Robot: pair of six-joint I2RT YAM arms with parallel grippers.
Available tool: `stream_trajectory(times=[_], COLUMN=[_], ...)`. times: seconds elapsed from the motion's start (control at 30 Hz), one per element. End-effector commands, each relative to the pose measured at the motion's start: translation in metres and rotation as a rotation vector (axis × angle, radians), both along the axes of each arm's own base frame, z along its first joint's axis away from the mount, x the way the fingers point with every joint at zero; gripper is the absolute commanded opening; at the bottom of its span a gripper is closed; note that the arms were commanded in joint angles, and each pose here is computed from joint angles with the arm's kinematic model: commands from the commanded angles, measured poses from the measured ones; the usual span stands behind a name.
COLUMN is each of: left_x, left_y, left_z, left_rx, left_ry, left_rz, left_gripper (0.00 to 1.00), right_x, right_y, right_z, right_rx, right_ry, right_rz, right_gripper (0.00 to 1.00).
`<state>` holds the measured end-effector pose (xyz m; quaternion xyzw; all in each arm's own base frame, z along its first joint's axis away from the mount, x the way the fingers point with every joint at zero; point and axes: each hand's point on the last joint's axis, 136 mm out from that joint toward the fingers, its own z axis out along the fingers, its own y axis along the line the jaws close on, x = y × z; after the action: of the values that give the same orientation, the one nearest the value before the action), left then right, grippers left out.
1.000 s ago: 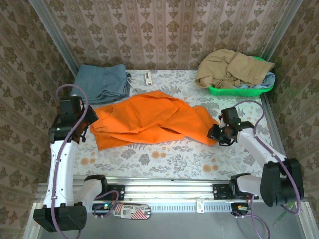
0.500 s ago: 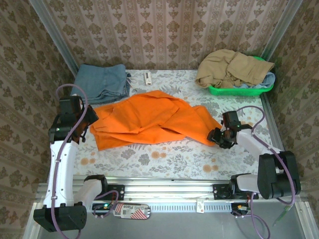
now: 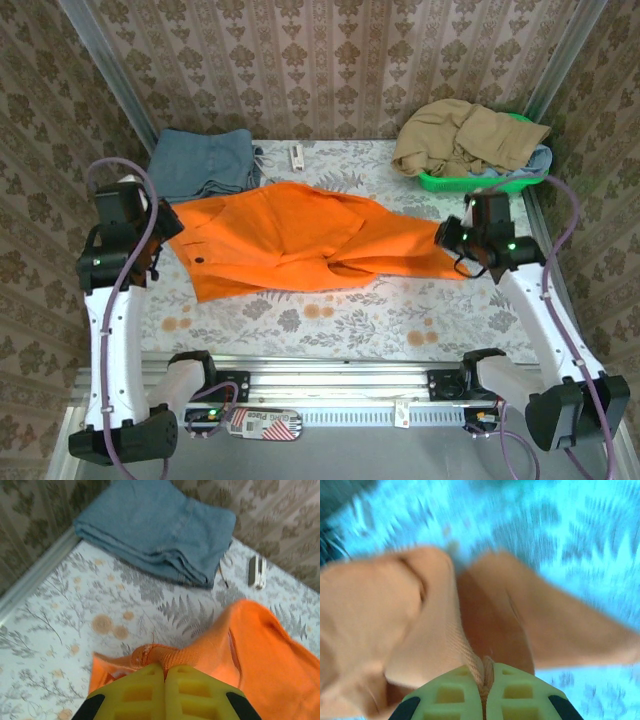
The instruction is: Fold and stack the trousers
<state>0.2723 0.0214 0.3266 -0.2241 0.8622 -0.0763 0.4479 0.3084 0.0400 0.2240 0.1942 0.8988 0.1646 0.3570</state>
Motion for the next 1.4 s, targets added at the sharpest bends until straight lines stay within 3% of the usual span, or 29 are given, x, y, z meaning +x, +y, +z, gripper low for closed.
stream_trajectory(times=[0.0,0.17,0.43,0.63,0.7,0.73,0.77,0.8,0.9,0.97,1.0,1.03,1.17,1.3,1.37], left_x=[-0.004,0.017,0.061,0.101,0.114,0.123,0.132,0.139,0.149,0.137,0.129,0.117,0.065,0.008,-0.025], left_y=[0.020,0.039,0.086,0.094,0.100,0.102,0.103,0.102,0.090,0.079,0.071,0.065,0.036,-0.013,-0.030], left_z=[0.024,0.018,-0.002,-0.010,-0.017,-0.024,-0.034,-0.040,-0.061,-0.063,-0.060,-0.057,-0.068,-0.106,-0.134], left_rx=[0.069,0.085,0.040,0.019,0.019,0.015,0.002,-0.013,-0.084,-0.102,-0.105,-0.099,-0.144,-0.157,-0.172], left_ry=[-0.033,-0.004,0.009,-0.010,0.011,0.036,0.067,0.090,0.164,0.171,0.160,0.158,0.215,0.289,0.342], left_rz=[0.049,0.111,0.216,0.203,0.206,0.203,0.192,0.174,0.119,0.114,0.107,0.105,0.130,0.067,0.050], left_gripper=[0.00,0.00,0.00,0.00,0.00,0.00,0.02,0.16,0.52,0.75,0.93,1.00,0.97,0.92,0.95], right_x=[0.024,0.096,0.195,0.239,0.250,0.254,0.257,0.257,0.242,0.219,0.207,0.190,0.119,0.038,0.002], right_y=[-0.038,-0.077,-0.099,-0.106,-0.106,-0.105,-0.103,-0.100,-0.086,-0.073,-0.066,-0.059,-0.038,-0.026,-0.021], right_z=[0.043,0.077,0.062,0.048,0.037,0.031,0.025,0.021,0.014,0.012,0.011,0.008,-0.008,-0.053,-0.076], right_rx=[-0.164,-0.241,-0.228,-0.228,-0.213,-0.212,-0.211,-0.213,-0.192,-0.177,-0.164,-0.153,-0.152,-0.079,-0.039], right_ry=[-0.078,-0.124,-0.088,-0.086,-0.053,-0.027,0.002,0.023,0.069,0.055,0.039,0.035,0.049,0.119,0.161], right_rz=[-0.128,-0.272,-0.374,-0.428,-0.418,-0.408,-0.390,-0.371,-0.299,-0.267,-0.253,-0.239,-0.183,-0.189,-0.178], right_gripper=[0.00,0.00,0.00,0.00,0.11,0.42,0.56,0.58,0.67,0.69,0.71,0.71,0.71,0.69,0.68])
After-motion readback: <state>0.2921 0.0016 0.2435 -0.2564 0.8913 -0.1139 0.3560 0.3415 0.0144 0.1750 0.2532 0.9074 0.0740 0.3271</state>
